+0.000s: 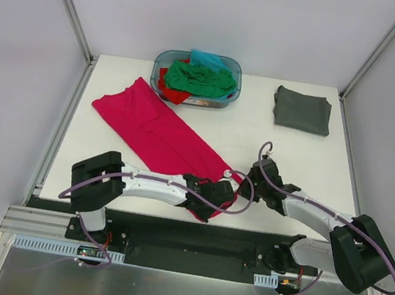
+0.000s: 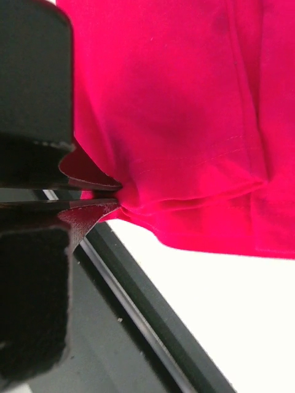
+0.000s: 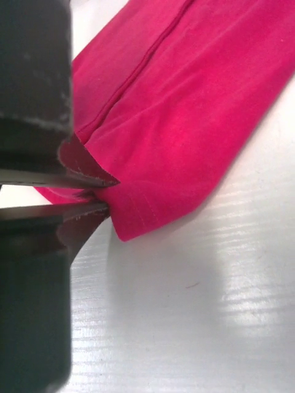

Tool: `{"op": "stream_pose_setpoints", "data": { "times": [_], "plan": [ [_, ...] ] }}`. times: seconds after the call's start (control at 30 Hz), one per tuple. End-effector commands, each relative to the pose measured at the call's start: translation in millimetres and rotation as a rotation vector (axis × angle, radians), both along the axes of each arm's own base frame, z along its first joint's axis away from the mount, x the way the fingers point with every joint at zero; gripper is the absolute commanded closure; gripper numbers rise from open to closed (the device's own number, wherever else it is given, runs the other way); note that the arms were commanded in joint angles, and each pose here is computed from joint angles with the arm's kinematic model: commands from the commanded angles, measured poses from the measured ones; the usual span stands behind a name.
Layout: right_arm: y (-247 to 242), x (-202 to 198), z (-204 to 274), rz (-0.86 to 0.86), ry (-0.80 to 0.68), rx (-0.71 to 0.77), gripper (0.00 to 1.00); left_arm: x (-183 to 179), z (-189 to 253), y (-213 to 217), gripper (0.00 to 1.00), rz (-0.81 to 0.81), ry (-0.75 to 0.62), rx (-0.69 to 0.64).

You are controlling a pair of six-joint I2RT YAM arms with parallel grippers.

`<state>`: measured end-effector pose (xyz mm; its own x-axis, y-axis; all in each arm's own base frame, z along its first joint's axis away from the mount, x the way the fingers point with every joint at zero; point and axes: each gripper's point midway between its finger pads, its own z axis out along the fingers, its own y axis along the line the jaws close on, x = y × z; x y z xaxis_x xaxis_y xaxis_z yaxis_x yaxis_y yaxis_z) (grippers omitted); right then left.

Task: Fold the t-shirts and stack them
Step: Grab the bottom of the folded rectangular tshirt with both arms

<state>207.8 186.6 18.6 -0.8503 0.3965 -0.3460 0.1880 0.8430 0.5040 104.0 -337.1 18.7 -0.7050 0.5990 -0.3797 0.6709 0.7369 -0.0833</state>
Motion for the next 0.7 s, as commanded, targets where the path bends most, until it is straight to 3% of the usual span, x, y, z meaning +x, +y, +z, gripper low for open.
{"op": "stream_pose_setpoints", "data": {
  "times": [0.0, 0.03, 0.07, 0.4, 0.67],
  "plan": [
    [-5, 15, 8, 0.014, -0.066, -0.075, 0.92, -15, 26, -27, 1.00, -0.074, 0.054, -0.189],
    [-8, 15, 9, 0.016, -0.073, -0.085, 0.99, -23, 30, -34, 1.00, -0.101, 0.089, -0.232],
    [-10, 15, 11, 0.013, -0.086, -0.093, 0.99, -27, 34, -40, 1.00, -0.117, 0.112, -0.266],
    [-69, 4, 42, -0.049, -0.118, -0.205, 0.99, -36, 68, -86, 1.00, -0.167, 0.175, -0.406],
    [-78, -6, 64, 0.063, -0.117, -0.230, 0.99, -38, 90, -101, 1.00, -0.189, 0.186, -0.467]
  ]
}}
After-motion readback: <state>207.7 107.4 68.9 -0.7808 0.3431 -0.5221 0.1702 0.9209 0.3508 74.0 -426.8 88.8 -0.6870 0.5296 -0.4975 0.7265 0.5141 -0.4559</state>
